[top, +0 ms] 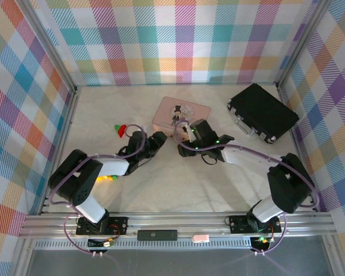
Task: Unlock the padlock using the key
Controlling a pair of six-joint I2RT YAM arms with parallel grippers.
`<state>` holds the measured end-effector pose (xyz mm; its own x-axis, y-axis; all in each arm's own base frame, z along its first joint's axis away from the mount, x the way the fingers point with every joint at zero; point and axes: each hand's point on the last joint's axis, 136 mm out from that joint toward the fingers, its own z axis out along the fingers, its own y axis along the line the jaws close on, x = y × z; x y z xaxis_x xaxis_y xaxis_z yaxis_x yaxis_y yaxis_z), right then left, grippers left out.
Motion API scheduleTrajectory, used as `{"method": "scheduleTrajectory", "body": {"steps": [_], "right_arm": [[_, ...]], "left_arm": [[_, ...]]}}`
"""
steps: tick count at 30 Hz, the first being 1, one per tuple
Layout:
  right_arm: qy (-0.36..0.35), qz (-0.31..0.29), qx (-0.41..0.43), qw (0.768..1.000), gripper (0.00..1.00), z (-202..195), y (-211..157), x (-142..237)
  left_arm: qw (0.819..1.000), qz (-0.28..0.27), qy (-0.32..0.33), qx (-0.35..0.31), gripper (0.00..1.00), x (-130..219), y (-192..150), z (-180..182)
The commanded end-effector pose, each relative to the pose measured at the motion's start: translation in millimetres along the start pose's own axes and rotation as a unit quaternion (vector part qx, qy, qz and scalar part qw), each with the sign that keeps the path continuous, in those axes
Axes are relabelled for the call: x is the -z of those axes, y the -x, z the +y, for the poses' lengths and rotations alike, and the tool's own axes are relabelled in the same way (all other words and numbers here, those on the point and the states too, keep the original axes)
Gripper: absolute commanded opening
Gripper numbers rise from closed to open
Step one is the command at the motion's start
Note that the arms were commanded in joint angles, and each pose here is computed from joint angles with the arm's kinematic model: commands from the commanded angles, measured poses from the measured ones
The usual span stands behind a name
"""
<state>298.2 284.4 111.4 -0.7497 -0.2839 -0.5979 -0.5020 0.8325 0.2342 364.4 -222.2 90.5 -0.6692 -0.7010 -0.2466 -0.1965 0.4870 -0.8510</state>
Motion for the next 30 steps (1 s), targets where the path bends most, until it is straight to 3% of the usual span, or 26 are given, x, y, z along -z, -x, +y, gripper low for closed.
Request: {"method": "scheduleTrajectory", "body": {"steps": [1, 8, 13, 30], "right_arm": [[-0.074, 0.029, 0.054, 0.995, 0.52, -3.9, -2.5, -16.0], [-0.199, 0.071, 0.097, 0.973, 0.47, -12.5, -5.7, -44.2], [-0.237, 0.089, 0.098, 0.962, 0.46, -19.2, -11.0, -58.4], [-0.255, 0.061, 0.126, 0.957, 0.29, -27.9, -10.9, -85.4]], "left_arm": [[0.999, 0.007, 0.044, -0.013, 0.68, 16.6, 15.1, 16.0], [0.998, -0.016, 0.050, -0.020, 0.69, 31.5, 46.0, 8.1], [0.999, -0.021, 0.044, -0.013, 0.69, 30.5, 48.6, 9.8], [1.000, -0.021, 0.005, 0.023, 0.66, 22.5, 41.4, 17.4]]}}
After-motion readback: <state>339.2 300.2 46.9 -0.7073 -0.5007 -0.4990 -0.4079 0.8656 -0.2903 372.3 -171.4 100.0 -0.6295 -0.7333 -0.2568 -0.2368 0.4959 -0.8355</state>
